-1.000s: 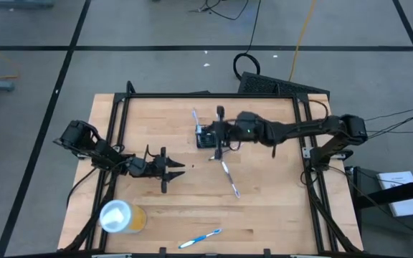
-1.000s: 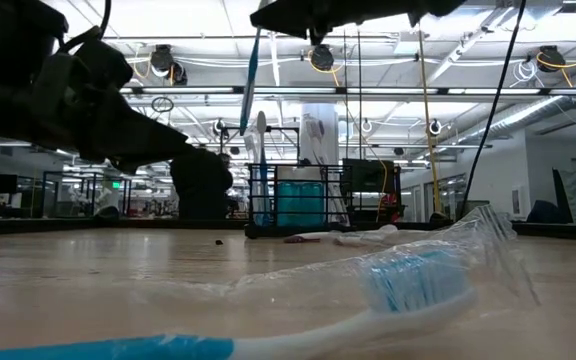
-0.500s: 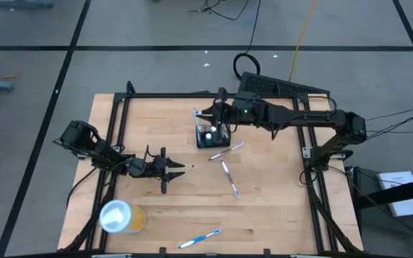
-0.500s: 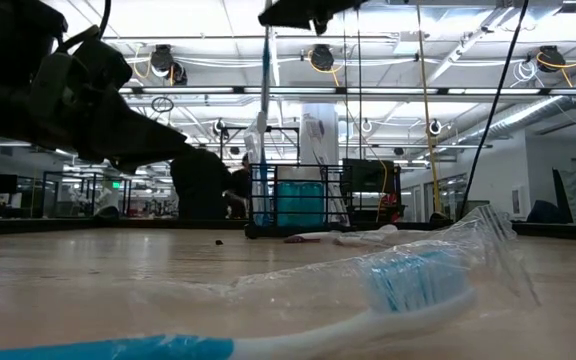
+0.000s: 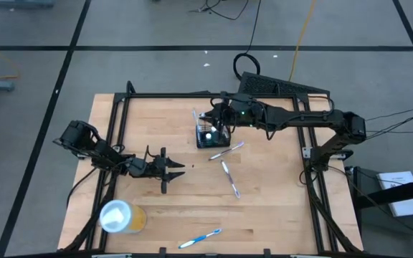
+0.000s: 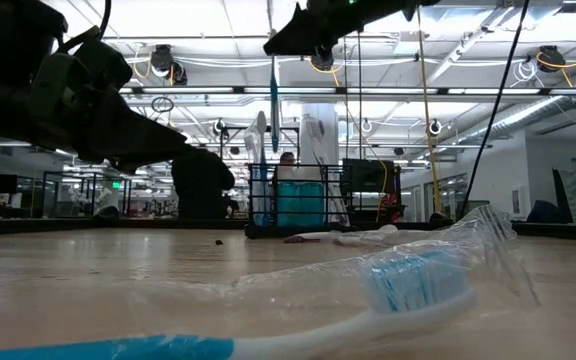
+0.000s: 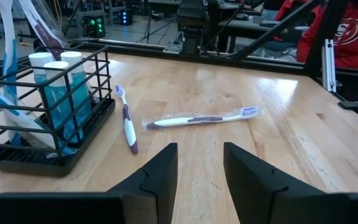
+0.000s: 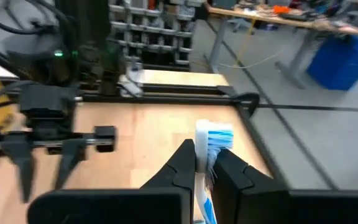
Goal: Pick & Place toothbrushing station
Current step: Put the blue toothbrush into the black organizer, then put the purple toothbrush into the black organizer
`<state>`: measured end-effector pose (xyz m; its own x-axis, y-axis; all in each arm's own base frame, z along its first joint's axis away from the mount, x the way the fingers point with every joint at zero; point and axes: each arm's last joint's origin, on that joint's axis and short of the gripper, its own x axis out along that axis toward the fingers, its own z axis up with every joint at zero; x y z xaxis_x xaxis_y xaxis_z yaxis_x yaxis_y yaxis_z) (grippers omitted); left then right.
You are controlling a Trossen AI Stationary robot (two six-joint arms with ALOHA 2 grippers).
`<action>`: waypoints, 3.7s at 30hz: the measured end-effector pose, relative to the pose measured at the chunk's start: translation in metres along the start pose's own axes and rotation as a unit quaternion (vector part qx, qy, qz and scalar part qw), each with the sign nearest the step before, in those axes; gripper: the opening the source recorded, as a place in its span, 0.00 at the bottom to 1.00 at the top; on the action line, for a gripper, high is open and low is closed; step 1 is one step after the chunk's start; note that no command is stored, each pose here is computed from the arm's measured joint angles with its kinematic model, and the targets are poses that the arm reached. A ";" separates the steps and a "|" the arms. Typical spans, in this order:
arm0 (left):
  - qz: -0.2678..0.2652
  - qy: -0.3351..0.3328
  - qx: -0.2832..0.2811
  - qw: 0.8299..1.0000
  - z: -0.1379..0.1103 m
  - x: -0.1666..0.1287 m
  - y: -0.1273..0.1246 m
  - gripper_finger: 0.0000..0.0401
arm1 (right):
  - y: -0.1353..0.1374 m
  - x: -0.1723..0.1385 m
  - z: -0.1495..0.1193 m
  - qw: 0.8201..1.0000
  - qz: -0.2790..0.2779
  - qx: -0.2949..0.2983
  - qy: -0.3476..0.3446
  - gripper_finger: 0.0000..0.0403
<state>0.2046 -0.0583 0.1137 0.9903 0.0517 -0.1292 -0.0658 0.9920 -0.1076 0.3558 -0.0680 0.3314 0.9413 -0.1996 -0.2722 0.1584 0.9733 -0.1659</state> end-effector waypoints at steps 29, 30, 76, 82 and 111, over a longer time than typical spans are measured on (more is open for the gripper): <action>0.001 0.000 -0.004 1.000 0.000 0.000 0.000 0.33 | -0.023 0.010 -0.067 0.993 0.044 0.105 -0.026 0.03; 0.005 -0.001 -0.004 1.000 0.000 0.000 0.000 0.33 | -0.023 0.012 -0.070 0.993 0.048 0.106 -0.022 0.03; 0.010 0.005 0.003 1.000 -0.001 0.000 0.001 0.33 | 0.023 -0.028 -0.037 0.999 0.033 0.003 0.002 0.48; 0.009 0.005 0.003 1.000 -0.001 0.000 0.001 0.33 | 0.082 -0.047 -0.060 0.984 0.071 0.016 0.161 0.44; -0.003 0.002 0.004 1.000 0.000 0.000 0.000 0.33 | 0.188 -0.085 -0.188 0.880 0.064 0.323 0.343 0.43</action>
<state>0.2048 -0.0587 0.1135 0.9902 0.0457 -0.1322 -0.0592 0.9933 -0.0995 0.2495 0.1111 0.1448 0.5979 0.1108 -0.7938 0.4084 0.8101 0.4207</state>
